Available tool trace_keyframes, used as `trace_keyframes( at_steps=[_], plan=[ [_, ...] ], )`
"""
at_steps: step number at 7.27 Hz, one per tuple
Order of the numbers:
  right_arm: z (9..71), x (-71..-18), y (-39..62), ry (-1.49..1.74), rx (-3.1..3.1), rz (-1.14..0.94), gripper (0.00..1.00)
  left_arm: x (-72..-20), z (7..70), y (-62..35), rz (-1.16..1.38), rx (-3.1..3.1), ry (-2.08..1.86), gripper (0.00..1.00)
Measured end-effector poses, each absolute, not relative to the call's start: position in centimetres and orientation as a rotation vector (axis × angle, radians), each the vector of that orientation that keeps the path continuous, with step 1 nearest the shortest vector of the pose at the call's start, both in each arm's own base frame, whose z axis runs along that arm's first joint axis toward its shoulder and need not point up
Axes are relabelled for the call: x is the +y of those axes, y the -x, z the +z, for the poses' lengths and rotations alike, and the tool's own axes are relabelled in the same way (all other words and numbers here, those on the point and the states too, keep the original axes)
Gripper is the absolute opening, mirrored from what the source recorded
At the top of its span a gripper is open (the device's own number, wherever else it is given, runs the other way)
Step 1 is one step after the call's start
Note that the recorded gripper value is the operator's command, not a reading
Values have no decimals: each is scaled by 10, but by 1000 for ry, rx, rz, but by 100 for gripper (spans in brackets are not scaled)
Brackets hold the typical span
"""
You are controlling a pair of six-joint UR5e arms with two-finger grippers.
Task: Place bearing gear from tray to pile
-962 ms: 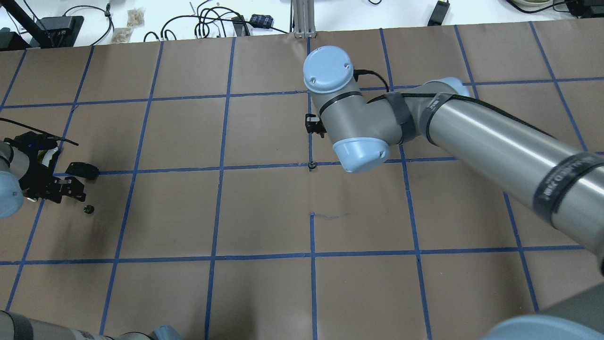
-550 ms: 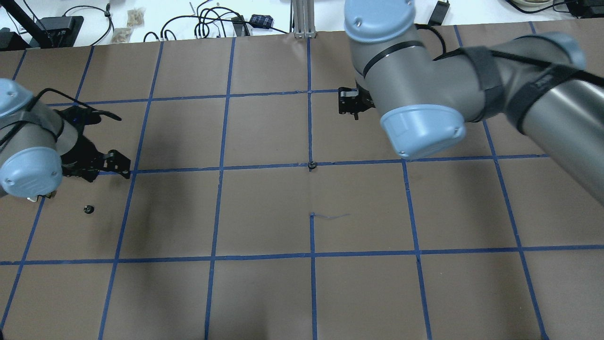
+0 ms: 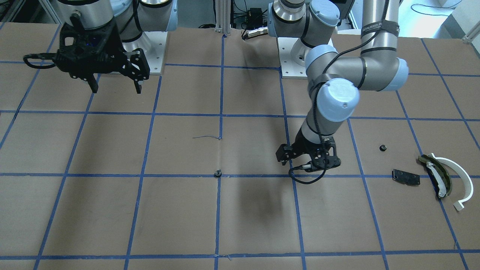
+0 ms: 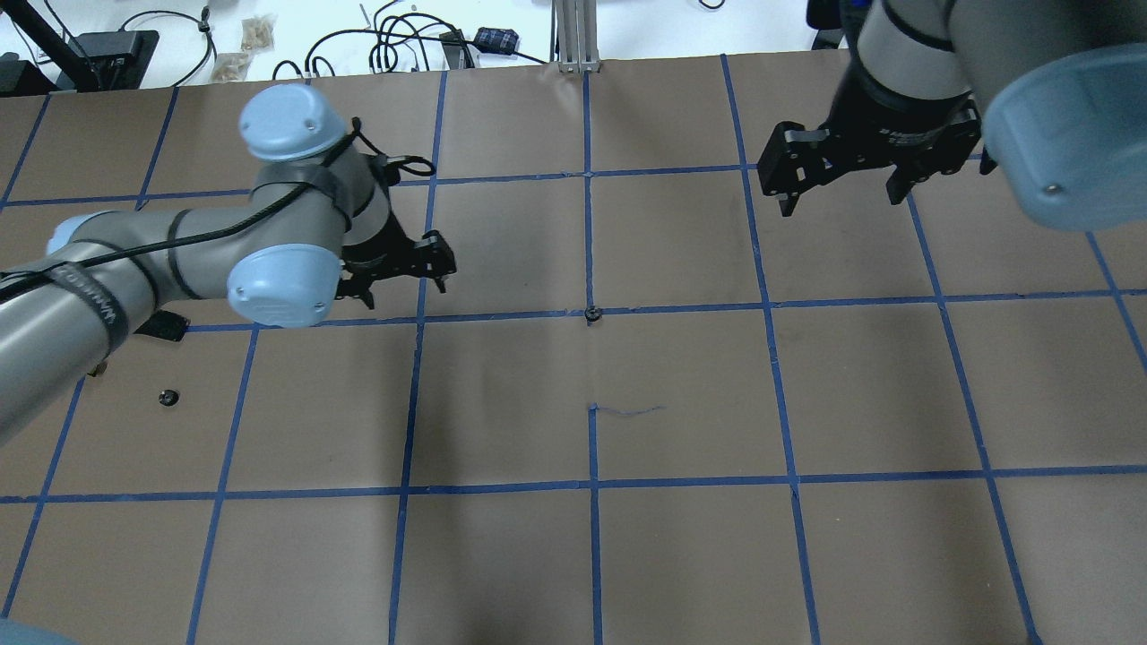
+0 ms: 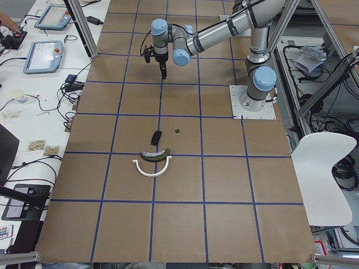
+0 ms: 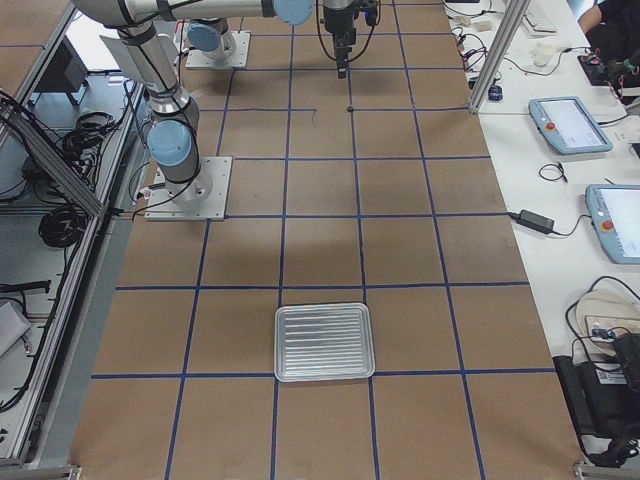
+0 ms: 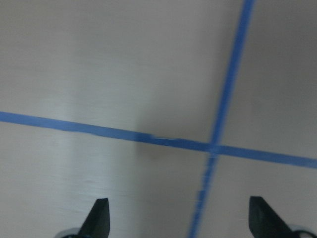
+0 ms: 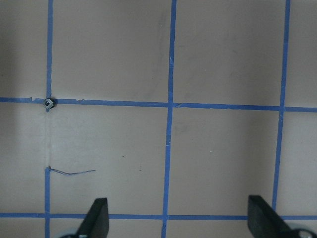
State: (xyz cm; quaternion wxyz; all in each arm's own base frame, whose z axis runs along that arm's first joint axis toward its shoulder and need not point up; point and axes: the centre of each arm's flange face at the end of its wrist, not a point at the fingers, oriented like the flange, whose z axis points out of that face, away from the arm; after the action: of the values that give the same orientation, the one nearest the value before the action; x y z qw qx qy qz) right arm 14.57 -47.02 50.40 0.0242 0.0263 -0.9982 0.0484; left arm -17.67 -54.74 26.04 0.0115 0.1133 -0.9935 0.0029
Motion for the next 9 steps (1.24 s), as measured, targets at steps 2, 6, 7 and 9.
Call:
trace_keyframes(
  at_steps=[2,6,7,9],
  plan=[
    [497,-467,-134,-91,-3095,122,100,-566,266,268,55,-3053,-426,100],
    [468,-464,-131,-95,-3091,65,100,-582,214,358,68,-3036,-514,100],
    [471,-466,-132,-89,-3096,79,100,-580,204,366,58,-3040,-518,96],
    [471,-468,-133,-88,-3099,82,100,-565,187,369,2,-3064,-520,89]
  ],
)
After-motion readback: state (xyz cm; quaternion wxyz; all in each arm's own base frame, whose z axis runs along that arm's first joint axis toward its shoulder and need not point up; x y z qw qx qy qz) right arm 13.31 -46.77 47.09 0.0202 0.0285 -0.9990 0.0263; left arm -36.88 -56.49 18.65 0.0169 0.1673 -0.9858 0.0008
